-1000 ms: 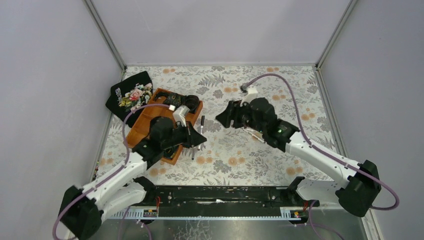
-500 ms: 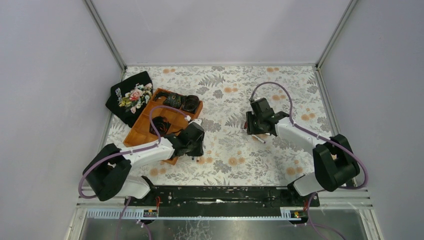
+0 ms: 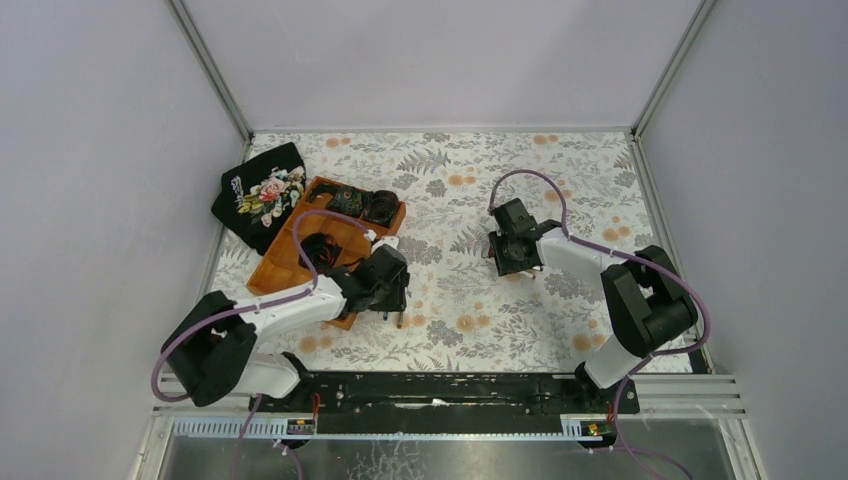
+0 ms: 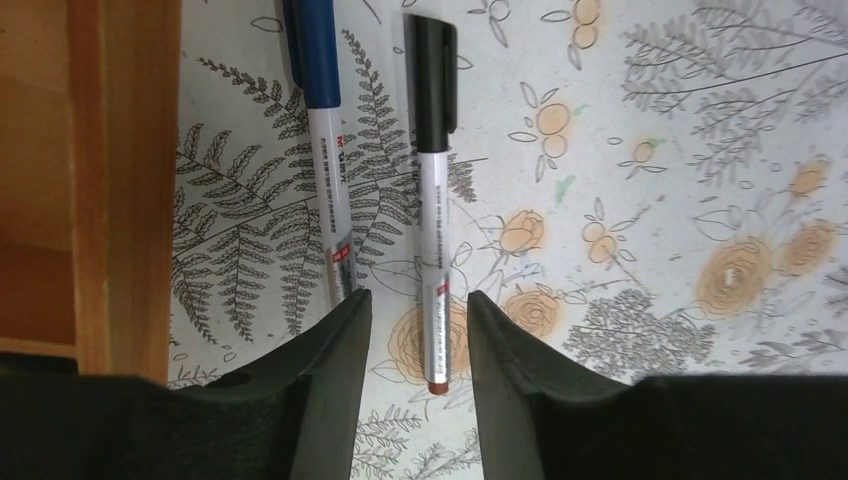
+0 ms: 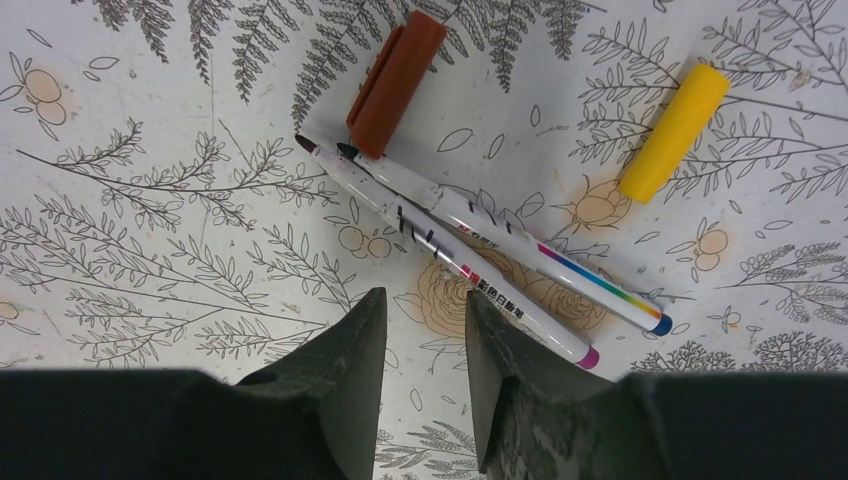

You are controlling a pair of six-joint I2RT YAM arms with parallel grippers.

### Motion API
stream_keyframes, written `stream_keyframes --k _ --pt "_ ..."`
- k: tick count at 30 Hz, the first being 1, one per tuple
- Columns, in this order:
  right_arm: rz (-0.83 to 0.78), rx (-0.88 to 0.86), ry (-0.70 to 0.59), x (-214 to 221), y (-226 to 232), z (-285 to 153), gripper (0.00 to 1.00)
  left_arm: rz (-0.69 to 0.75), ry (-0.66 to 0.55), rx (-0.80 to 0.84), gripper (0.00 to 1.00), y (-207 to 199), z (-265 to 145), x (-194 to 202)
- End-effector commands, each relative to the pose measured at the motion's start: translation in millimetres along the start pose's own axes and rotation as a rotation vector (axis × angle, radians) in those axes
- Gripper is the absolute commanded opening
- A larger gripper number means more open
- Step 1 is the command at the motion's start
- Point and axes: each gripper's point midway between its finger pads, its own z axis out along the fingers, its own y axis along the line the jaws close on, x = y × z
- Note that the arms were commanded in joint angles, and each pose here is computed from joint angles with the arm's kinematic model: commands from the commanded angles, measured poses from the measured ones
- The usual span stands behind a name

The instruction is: Insert the pens into the pen caps

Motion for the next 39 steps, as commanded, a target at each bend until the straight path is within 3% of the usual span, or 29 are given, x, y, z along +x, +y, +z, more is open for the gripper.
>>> stream_keyframes --k 1,14,32,39 --pt "-0.052 0.019 -0.060 -23.9 -4.3 -4.5 0.40 -0.012 -0.106 0.039 0.41 -11.0 -18.9 -25.2" --pt "-0.092 0.031 -0.097 -40.7 -5.3 -3.0 0.42 -0.042 -0.292 0.174 0.64 -26.9 -64.4 -57.5" --pt "-0.093 -0.049 0.004 -10.3 7.6 14.1 0.25 -0.059 -0.299 0.184 0.65 -25.8 -67.0 -55.8" --pt "-0.093 -0.092 0.015 -3.0 13.5 10.8 0.25 -0.059 -0.301 0.191 0.66 -26.5 -66.9 -55.6"
